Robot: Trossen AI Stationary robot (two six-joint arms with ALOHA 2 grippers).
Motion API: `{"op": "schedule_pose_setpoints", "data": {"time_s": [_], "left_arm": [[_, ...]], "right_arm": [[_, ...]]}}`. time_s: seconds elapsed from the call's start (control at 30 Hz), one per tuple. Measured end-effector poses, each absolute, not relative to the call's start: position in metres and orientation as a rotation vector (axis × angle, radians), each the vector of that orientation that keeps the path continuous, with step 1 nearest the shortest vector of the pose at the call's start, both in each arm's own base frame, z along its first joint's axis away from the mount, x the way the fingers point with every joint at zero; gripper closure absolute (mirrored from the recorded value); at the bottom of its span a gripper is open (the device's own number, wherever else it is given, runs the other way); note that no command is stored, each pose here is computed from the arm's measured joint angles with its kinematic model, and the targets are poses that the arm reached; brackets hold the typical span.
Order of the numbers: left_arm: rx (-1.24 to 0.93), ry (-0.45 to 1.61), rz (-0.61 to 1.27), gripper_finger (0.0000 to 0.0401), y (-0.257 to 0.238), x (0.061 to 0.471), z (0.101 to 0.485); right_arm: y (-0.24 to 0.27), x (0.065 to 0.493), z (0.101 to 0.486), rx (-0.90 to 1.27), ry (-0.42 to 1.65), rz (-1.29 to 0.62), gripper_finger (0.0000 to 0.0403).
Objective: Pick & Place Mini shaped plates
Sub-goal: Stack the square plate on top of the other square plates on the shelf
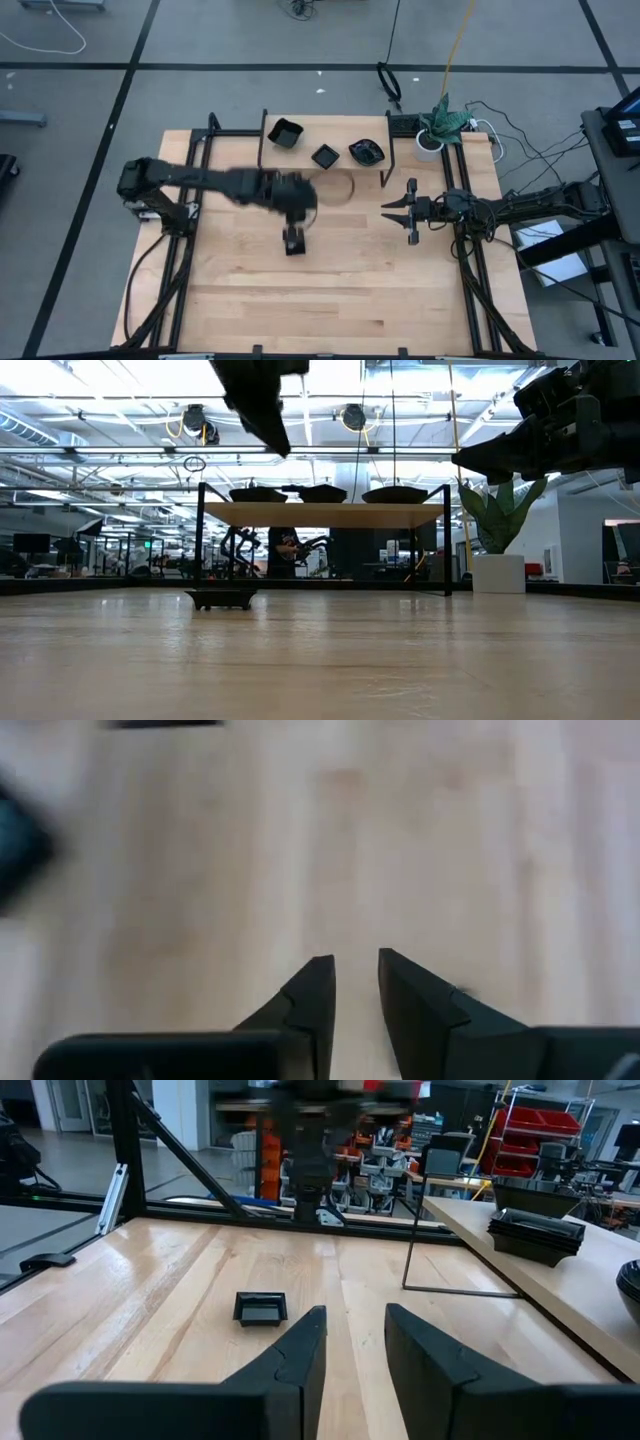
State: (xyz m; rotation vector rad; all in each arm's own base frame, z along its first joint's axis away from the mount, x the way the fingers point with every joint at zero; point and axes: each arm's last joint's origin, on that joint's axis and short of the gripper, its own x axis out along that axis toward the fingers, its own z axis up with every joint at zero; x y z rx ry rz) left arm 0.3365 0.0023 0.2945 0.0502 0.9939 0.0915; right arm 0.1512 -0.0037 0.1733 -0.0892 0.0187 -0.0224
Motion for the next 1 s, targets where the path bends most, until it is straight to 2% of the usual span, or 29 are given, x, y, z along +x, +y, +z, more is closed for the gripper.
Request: {"op": "schedule_pose_setpoints", "data": {"time_s": [0.13, 0.27, 0.47, 0.63, 0.87, 1.0], "left_arm": [[0.002, 1.034, 0.110, 0.0315, -0.044, 0.332, 0.282], [0.016, 1.065, 0.187, 0.0315, -0.068, 0.323, 0.247], [-0.151, 1.030, 0.240, 0.0315, -0.065, 0.311, 0.193], [-0.211, 1.022, 0.256, 0.0315, -0.054, 0.304, 0.169], [-0.257, 1.068, 0.310, 0.0311, -0.039, 0.297, 0.159], [-0.275, 1.058, 0.335, 0.0272, -0.036, 0.298, 0.159]], "right_arm": [[-0.004, 0.151, 0.173, -0.090, 0.019, -0.022, 0.0310], [-0.004, 0.151, 0.173, -0.090, 0.017, -0.022, 0.0310], [-0.004, 0.151, 0.173, -0.064, 0.018, -0.023, 0.0310], [-0.004, 0.151, 0.173, -0.064, 0.016, -0.022, 0.0310], [-0.004, 0.151, 0.173, -0.065, 0.017, -0.022, 0.0310], [-0.004, 0.151, 0.173, -0.065, 0.022, -0.022, 0.0310]]}}
